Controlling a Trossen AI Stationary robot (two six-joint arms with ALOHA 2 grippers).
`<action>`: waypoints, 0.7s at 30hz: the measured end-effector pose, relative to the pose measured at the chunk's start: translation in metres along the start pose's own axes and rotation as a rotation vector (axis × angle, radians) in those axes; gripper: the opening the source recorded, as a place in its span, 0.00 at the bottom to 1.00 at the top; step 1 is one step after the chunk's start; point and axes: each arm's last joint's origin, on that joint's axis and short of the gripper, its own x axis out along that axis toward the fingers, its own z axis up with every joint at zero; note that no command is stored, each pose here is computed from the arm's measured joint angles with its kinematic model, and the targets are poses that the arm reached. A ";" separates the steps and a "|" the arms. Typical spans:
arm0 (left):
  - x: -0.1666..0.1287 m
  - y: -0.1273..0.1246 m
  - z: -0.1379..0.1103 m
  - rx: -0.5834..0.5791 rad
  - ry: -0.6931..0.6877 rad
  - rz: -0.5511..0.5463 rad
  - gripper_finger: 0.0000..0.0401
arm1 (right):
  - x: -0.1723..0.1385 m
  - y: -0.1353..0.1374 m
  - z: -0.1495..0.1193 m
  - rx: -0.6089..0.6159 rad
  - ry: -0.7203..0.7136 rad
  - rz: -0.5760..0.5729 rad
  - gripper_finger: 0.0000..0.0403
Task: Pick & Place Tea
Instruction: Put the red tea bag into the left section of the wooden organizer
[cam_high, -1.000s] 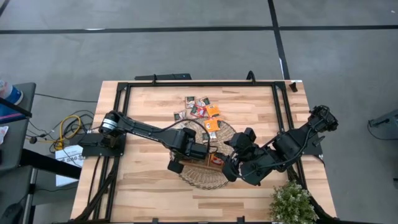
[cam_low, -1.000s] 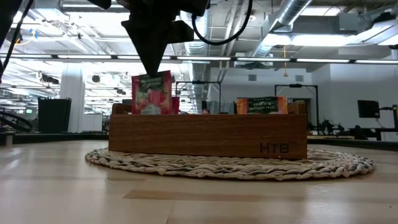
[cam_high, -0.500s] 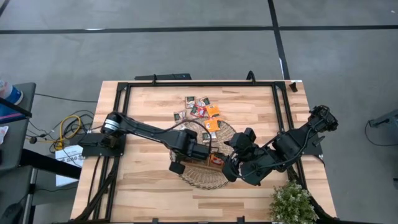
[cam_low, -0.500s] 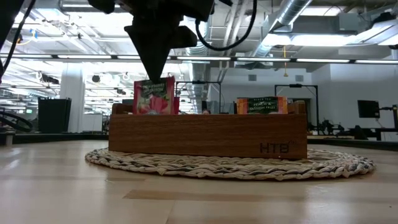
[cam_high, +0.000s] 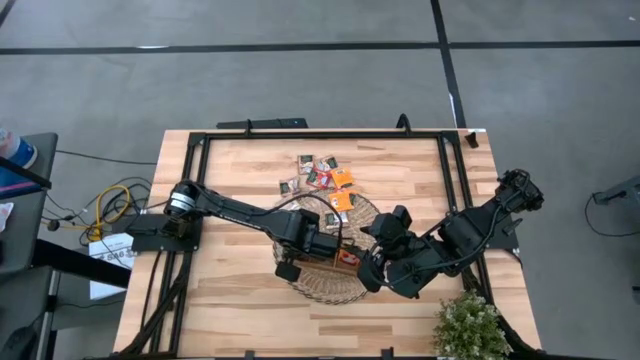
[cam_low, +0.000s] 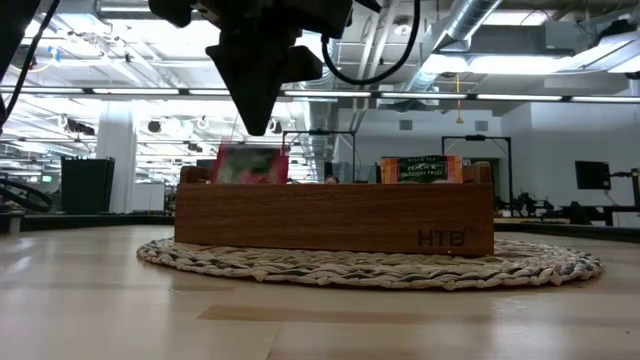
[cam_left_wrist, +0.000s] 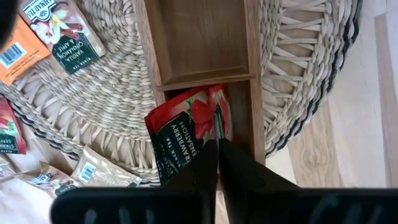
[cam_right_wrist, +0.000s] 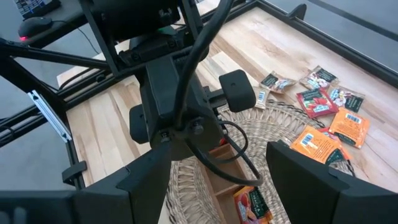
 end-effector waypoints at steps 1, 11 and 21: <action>0.000 0.000 0.000 0.000 0.000 0.000 0.05 | 0.000 0.000 0.000 0.000 0.001 0.001 0.63; -0.010 0.010 -0.013 0.085 0.109 0.265 0.29 | 0.000 0.000 0.000 -0.002 0.004 0.001 0.63; -0.060 0.103 -0.053 -0.270 -0.116 0.299 0.42 | -0.002 0.001 -0.002 -0.007 0.010 0.010 0.63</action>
